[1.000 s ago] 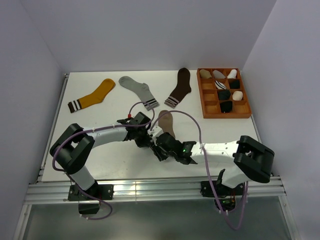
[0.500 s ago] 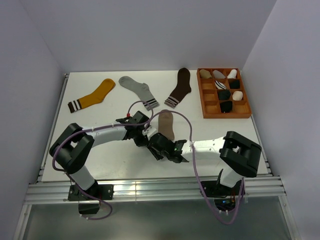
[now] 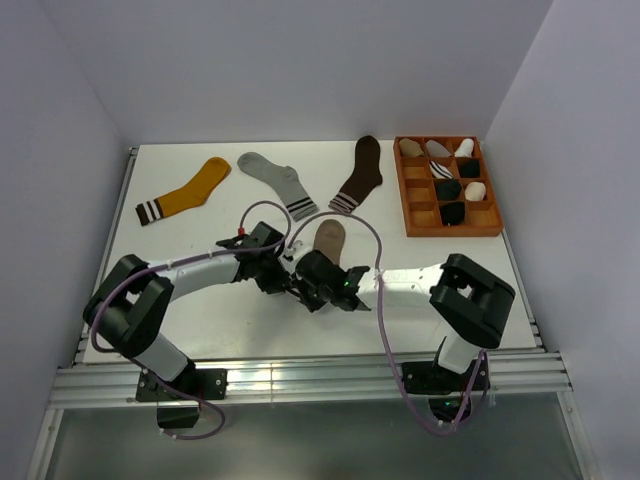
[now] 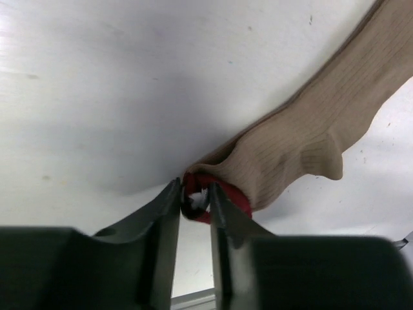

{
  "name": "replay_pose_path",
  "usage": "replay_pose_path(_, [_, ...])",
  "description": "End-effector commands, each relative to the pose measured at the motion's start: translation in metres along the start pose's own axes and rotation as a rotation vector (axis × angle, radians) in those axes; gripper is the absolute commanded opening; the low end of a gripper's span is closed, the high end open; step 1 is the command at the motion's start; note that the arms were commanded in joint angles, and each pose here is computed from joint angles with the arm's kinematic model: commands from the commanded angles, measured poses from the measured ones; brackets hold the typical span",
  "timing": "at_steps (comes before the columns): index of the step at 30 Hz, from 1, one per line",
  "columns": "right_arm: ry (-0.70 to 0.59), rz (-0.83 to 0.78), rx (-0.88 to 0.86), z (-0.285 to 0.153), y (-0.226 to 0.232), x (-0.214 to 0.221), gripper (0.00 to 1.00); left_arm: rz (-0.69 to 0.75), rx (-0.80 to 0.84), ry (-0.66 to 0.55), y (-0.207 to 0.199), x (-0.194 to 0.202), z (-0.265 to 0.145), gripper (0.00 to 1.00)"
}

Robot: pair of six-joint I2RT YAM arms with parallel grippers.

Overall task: Roll the socks
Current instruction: Roll the sock at the center of the board.

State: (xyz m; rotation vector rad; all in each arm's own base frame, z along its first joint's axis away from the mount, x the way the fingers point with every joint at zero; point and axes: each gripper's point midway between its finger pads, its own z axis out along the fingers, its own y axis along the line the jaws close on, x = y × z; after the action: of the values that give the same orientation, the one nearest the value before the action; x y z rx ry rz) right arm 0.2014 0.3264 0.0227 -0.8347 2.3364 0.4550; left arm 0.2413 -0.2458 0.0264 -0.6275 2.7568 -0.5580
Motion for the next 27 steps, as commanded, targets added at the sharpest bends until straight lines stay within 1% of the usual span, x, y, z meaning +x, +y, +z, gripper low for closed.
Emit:
replay_pose_path(1, [0.144, 0.121, -0.203, -0.006, 0.017, 0.017, 0.00, -0.046, 0.024, -0.095, 0.001, -0.019, -0.014, 0.32])
replay_pose_path(2, [0.165, 0.175, -0.285, -0.008, 0.017, 0.015, 0.00, -0.066, 0.034, -0.118, 0.000, -0.024, -0.019, 0.35])
replay_pose_path(3, [0.167, 0.214, -0.323, -0.010, 0.017, 0.012, 0.00, -0.078, 0.034, -0.126, 0.003, -0.024, -0.020, 0.42])
replay_pose_path(4, [0.144, 0.240, -0.372, -0.010, 0.019, 0.005, 0.00, -0.086, 0.062, -0.143, -0.001, -0.028, -0.026, 0.44])
replay_pose_path(5, [0.158, 0.285, -0.436, -0.014, 0.019, 0.004, 0.00, -0.101, 0.065, -0.154, 0.000, -0.029, -0.027, 0.45])
replay_pose_path(6, [0.164, 0.335, -0.472, -0.015, 0.020, 0.004, 0.00, -0.112, 0.065, -0.158, 0.002, -0.029, -0.028, 0.50])
replay_pose_path(7, [0.135, 0.358, -0.517, -0.014, 0.021, -0.003, 0.00, -0.120, 0.085, -0.172, 0.000, -0.032, -0.033, 0.50])
replay_pose_path(8, [0.161, 0.408, -0.576, -0.017, 0.020, 0.003, 0.00, -0.132, 0.095, -0.181, -0.002, -0.033, -0.036, 0.50])
replay_pose_path(9, [0.168, 0.466, -0.600, -0.018, 0.020, 0.003, 0.00, -0.140, 0.097, -0.183, 0.001, -0.032, -0.036, 0.50])
replay_pose_path(10, [0.137, 0.486, -0.628, -0.015, 0.019, -0.003, 0.00, -0.151, 0.132, -0.195, -0.005, -0.034, -0.041, 0.50])
replay_pose_path(11, [0.161, 0.523, -0.675, -0.020, 0.021, 0.005, 0.00, -0.155, 0.145, -0.194, -0.006, -0.033, -0.042, 0.50])
replay_pose_path(12, [0.165, 0.603, -0.686, -0.021, 0.014, 0.004, 0.00, -0.157, 0.153, -0.175, -0.004, -0.029, -0.041, 0.50])
replay_pose_path(13, [0.122, 0.614, -0.727, -0.020, 0.013, -0.003, 0.00, -0.161, 0.172, -0.171, -0.007, -0.027, -0.042, 0.50])
replay_pose_path(14, [0.117, 0.646, -0.746, -0.021, 0.011, -0.003, 0.00, -0.158, 0.189, -0.166, -0.010, -0.026, -0.043, 0.50])
replay_pose_path(15, [0.135, 0.723, -0.760, -0.024, 0.006, 0.003, 0.00, -0.154, 0.192, -0.155, -0.010, -0.023, -0.042, 0.50])
replay_pose_path(16, [0.101, 0.724, -0.778, -0.024, 0.003, -0.002, 0.00, -0.150, 0.190, -0.150, -0.011, -0.021, -0.040, 0.50])
replay_pose_path(18, [0.127, 0.795, -0.781, -0.023, -0.001, 0.006, 0.00, -0.134, 0.203, -0.138, -0.016, -0.016, -0.038, 0.49])
replay_pose_path(21, [0.138, 0.857, -0.789, -0.019, -0.007, 0.010, 0.00, -0.115, 0.217, -0.124, -0.023, -0.007, -0.034, 0.48])
replay_pose_path(27, [0.151, 0.932, -0.800, -0.016, -0.014, 0.015, 0.00, -0.084, 0.229, -0.081, -0.032, 0.010, -0.027, 0.47])
